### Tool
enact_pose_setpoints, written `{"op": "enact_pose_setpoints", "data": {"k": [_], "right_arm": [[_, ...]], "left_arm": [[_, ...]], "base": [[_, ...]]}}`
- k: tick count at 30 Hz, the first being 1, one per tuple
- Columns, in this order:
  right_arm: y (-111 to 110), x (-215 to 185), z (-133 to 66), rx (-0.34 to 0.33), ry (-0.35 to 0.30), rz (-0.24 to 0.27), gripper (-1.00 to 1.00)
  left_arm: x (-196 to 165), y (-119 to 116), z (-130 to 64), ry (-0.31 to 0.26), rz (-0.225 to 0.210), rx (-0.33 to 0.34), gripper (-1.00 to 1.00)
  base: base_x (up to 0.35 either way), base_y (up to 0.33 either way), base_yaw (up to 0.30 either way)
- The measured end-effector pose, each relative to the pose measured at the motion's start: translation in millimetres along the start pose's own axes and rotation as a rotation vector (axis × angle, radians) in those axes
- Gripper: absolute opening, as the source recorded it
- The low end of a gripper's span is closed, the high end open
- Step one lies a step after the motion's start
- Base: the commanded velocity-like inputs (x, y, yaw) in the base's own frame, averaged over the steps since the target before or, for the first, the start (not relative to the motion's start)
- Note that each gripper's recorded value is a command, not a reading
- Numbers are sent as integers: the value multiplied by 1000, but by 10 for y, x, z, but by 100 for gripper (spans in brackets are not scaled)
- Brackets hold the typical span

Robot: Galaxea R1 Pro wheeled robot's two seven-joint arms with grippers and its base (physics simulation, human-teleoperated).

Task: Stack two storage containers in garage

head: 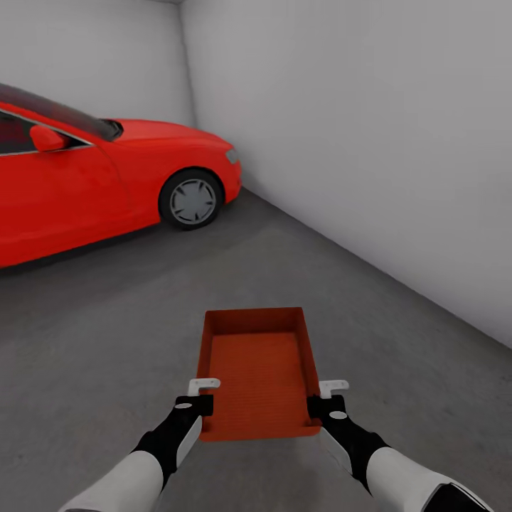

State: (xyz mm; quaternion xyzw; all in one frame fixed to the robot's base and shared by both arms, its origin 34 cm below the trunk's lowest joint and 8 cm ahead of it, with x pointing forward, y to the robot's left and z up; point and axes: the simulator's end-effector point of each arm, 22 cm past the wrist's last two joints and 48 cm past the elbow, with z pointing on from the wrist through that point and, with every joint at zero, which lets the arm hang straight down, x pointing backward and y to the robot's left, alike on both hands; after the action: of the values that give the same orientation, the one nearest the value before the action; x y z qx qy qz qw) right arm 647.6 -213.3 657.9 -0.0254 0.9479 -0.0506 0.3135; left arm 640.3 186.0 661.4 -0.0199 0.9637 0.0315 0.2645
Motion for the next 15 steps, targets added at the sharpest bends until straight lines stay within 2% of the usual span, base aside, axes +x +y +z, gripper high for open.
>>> {"op": "enact_pose_setpoints", "data": {"k": [15], "right_arm": [[0, 0, 0, 0, 0, 0, -100]], "left_arm": [[0, 0, 0, 0, 0, 0, -100]], "base": [[323, 0, -283]]}}
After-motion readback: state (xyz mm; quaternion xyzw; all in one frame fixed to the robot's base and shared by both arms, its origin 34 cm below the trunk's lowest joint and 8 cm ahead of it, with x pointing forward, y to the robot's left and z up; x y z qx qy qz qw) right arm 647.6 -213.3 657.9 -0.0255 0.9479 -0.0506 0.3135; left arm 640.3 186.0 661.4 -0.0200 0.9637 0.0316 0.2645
